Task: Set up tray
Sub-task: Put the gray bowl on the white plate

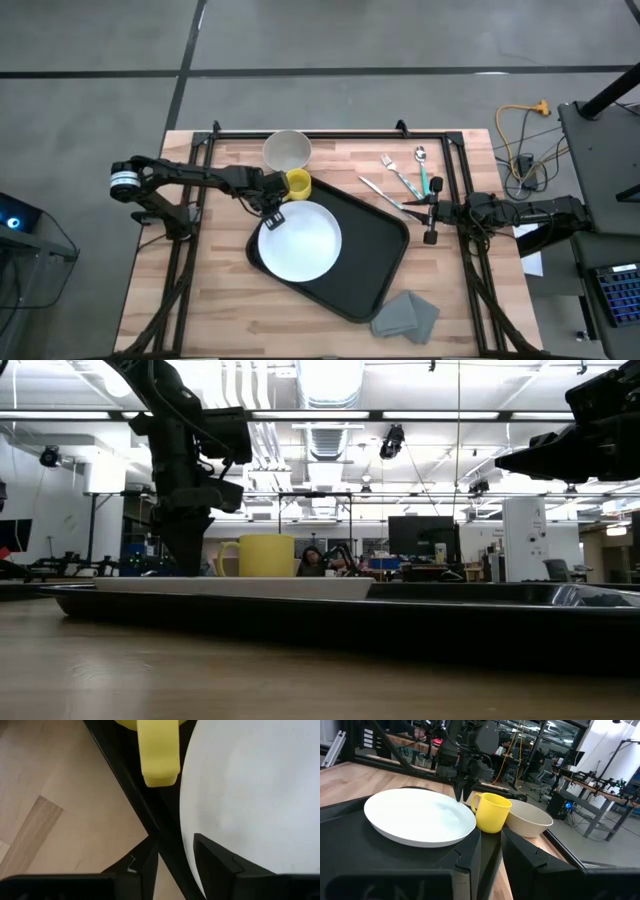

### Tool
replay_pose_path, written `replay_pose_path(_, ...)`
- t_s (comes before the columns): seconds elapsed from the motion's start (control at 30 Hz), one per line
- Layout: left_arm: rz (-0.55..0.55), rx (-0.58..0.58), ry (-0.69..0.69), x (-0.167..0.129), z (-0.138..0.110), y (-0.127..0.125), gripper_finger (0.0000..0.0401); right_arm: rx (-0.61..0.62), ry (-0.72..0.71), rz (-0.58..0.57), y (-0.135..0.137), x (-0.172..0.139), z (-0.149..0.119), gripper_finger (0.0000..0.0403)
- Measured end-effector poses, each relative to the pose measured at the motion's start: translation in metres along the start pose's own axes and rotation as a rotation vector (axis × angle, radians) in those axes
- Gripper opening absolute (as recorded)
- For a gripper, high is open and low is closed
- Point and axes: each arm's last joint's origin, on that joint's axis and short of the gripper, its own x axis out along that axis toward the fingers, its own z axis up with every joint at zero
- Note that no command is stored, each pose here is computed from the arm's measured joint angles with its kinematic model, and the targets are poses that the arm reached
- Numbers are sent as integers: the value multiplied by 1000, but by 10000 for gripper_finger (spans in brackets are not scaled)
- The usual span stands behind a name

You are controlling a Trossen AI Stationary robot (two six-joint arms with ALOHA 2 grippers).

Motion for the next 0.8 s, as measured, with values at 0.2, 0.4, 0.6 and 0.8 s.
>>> replay_pose_path(0.2,-3,-1,-3,-3,-1,0,112,0,0,0,0,0,0,68)
replay_pose_path(0.4,-10,-2,-21,-28,4,0,112,2,0,0,0,0,0,68)
replay_pose_path(0.6,4,26,-159,-54,13,-1,112,3,0,0,0,0,0,68)
replay_pose_path(0.8,126,188,-250,-62,19,1,112,4,0,0,0,0,0,68)
